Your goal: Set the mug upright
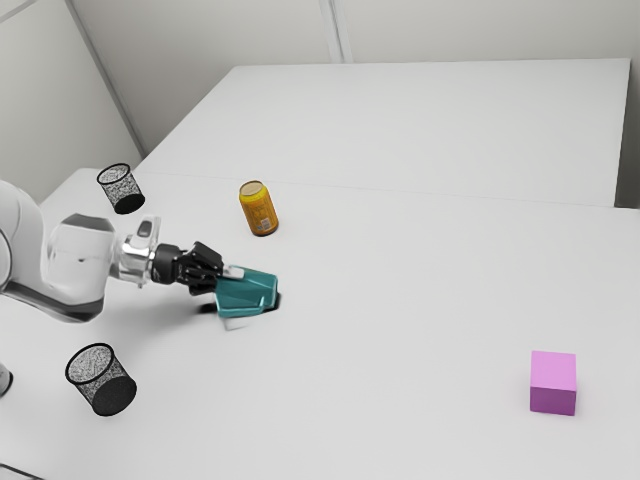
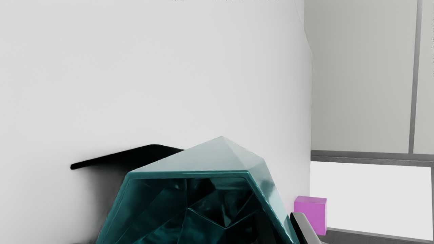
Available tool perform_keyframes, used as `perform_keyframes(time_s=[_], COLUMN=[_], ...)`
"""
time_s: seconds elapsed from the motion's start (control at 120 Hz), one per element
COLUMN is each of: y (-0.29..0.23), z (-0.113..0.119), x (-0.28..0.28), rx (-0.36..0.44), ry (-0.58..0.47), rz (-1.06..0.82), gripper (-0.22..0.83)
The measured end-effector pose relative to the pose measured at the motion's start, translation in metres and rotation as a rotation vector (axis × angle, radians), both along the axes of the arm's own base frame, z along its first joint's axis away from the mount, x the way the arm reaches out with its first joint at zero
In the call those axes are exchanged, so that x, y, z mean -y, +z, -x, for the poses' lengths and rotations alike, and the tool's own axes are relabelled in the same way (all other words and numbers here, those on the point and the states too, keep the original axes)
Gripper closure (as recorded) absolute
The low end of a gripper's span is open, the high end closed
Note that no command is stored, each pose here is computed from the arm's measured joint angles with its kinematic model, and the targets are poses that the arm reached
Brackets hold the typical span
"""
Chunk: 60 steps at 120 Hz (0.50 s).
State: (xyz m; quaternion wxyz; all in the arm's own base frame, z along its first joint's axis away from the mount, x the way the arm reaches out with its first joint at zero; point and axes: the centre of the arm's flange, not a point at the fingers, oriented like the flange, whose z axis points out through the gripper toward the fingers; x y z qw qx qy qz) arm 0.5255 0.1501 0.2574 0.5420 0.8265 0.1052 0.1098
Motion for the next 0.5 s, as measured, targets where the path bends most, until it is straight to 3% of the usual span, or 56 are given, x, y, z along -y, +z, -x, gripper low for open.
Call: perform_keyframes(time_s=[0.367, 0.5], y=[0.042, 0.096], z=[-0.014, -0.048], x=[0.015, 0.021], rx=[0.075, 0.155], ry=[-0.036, -0.193], rz=[-0.038, -0.256], gripper=[0.77, 0.77])
